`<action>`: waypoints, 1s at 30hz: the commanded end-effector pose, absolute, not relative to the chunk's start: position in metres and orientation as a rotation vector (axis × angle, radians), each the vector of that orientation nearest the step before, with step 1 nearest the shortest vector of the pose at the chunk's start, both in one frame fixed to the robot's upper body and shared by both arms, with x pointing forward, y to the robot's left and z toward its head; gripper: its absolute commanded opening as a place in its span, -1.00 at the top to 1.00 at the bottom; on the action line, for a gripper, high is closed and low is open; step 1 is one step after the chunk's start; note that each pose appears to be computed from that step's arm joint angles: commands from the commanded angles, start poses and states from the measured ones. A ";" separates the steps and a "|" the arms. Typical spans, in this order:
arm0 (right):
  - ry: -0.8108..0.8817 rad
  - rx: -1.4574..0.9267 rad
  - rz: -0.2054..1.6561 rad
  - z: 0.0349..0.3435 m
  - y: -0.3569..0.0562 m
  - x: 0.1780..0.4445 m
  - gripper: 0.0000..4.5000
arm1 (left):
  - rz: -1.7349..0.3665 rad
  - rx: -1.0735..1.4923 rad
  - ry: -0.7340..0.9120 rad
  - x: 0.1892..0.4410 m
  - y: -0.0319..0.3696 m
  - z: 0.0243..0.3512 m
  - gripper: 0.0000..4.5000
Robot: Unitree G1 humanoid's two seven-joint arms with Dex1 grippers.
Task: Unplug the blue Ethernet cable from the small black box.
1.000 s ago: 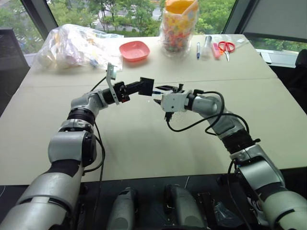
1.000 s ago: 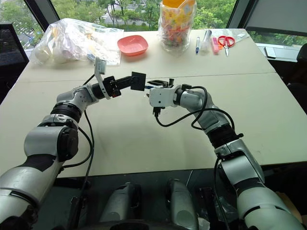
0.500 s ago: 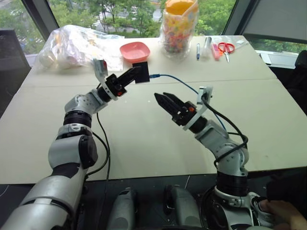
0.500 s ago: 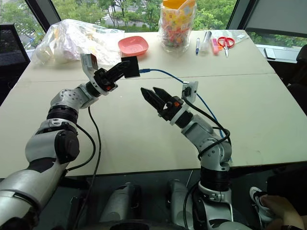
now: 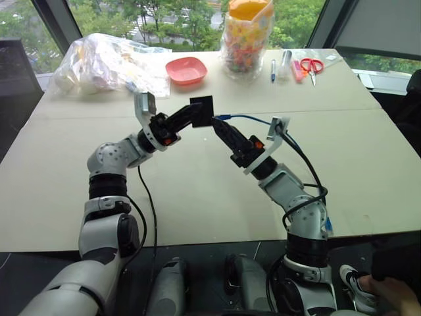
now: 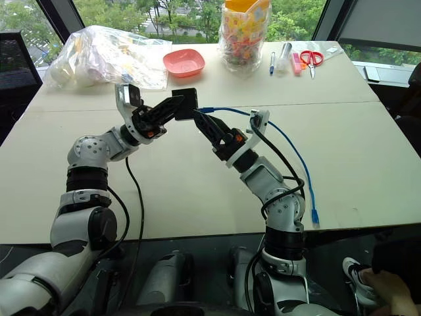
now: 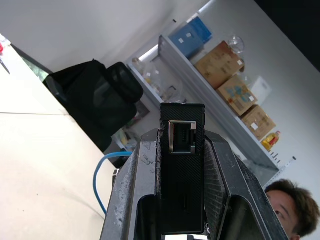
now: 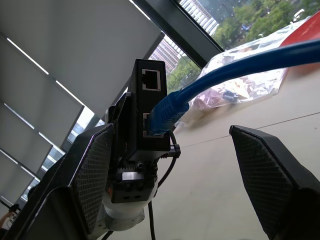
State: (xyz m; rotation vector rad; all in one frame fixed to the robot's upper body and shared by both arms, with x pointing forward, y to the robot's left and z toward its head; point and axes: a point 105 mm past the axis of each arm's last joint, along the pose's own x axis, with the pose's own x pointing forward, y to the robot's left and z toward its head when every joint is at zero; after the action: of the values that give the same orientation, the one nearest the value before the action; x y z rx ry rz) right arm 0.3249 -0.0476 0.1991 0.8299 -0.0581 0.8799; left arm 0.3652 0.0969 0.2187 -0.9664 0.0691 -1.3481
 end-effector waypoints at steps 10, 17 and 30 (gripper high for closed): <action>-0.151 0.897 0.942 0.222 -0.044 0.321 0.33 | -1.382 -0.969 0.030 0.358 0.096 0.229 0.78; -0.143 0.917 0.952 0.220 -0.039 0.320 0.99 | -1.379 -0.975 0.025 0.359 0.097 0.230 0.78; -0.238 0.660 0.613 0.237 -0.135 0.368 0.99 | -1.151 -0.883 -0.112 0.374 0.147 0.238 0.78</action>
State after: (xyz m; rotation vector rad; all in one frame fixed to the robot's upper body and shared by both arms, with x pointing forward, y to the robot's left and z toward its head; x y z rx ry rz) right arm 0.3633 -0.1047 0.2179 0.6924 -0.1412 0.6945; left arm 0.3760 0.1294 0.2207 -0.9302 -0.0082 -1.1788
